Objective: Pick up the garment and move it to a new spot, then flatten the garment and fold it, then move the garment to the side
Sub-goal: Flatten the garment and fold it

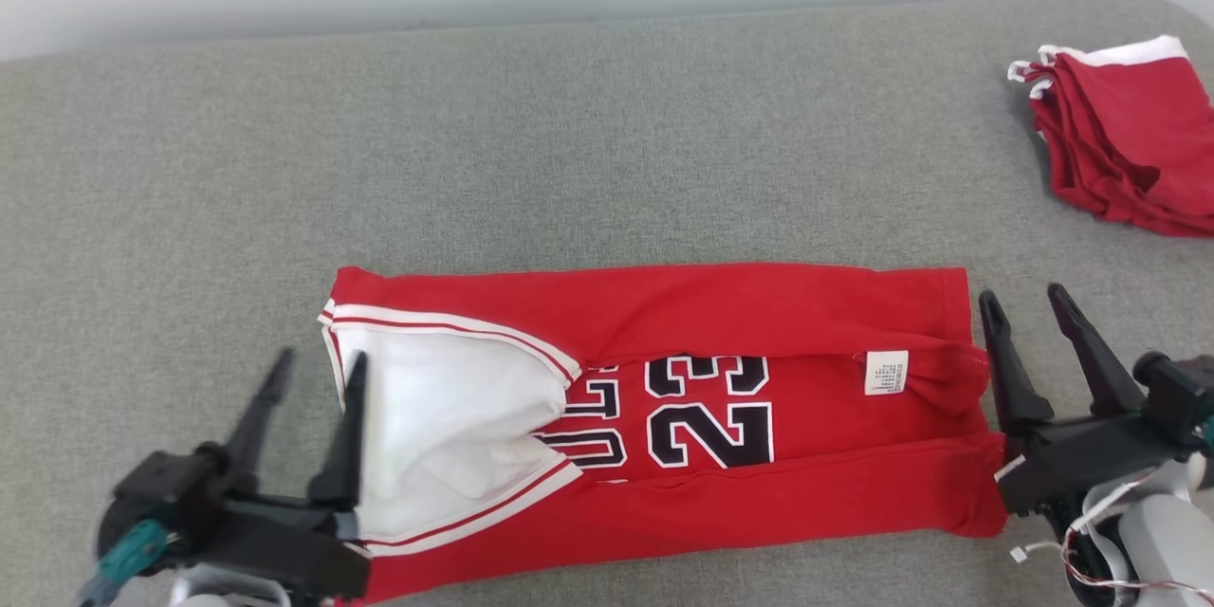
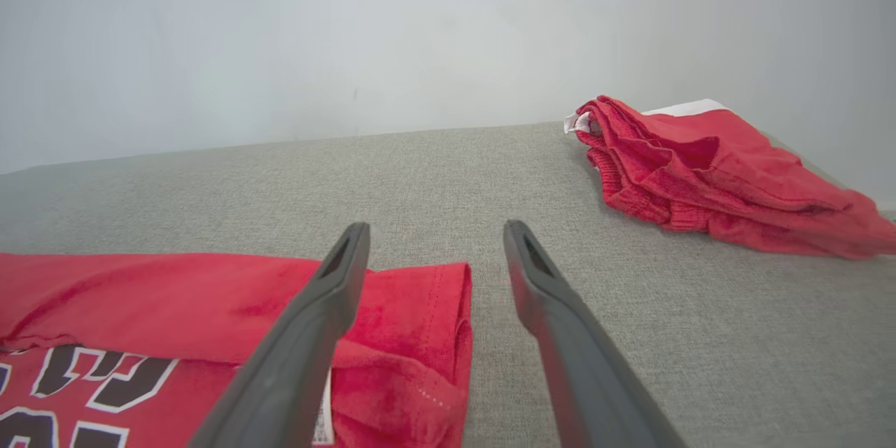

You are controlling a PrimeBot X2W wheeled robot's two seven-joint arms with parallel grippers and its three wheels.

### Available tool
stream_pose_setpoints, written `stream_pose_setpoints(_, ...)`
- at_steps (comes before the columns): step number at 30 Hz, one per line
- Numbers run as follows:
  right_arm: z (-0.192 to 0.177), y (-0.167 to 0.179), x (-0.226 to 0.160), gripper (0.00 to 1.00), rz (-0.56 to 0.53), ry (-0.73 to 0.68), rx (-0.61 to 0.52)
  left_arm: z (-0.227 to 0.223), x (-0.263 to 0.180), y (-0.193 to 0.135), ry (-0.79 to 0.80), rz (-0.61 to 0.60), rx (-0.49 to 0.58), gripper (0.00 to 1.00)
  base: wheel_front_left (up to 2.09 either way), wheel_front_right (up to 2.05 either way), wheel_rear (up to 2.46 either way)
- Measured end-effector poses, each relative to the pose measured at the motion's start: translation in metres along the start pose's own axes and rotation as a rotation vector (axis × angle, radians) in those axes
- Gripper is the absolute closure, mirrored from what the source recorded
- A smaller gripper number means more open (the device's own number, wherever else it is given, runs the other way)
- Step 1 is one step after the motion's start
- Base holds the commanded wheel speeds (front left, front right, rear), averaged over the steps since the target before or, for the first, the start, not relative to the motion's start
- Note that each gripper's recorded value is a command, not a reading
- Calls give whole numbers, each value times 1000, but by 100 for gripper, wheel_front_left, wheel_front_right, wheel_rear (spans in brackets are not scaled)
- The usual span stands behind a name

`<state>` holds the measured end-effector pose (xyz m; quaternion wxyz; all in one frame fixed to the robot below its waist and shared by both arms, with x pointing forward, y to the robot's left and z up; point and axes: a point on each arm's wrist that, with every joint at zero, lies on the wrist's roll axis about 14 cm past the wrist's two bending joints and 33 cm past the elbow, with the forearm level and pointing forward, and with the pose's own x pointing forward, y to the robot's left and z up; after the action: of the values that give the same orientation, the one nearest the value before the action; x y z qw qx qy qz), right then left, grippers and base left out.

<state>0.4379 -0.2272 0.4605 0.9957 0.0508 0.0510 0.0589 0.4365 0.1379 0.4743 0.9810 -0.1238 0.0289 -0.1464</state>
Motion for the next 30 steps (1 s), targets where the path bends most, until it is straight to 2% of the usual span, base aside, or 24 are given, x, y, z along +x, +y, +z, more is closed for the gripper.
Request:
stream_pose_setpoints(10,-33,-16,-12,0,-91,108,87,40,-24,32,-167,187,64,0,0,0,0)
stream_pose_setpoints(16,-56,-11,-14,0,-108,181,129,33,-43,40,-147,243,114,0,0,0,0)
stream_pose_setpoints(25,-85,8,-17,1,-91,279,170,29,-58,50,-137,304,116,0,0,0,0)
stream_pose_setpoints(28,-89,12,-15,100,-85,299,174,29,-61,51,-135,313,127,0,0,0,0)
stream_pose_setpoints(30,-91,15,-15,100,-82,304,179,30,-63,52,-136,318,130,0,0,0,0)
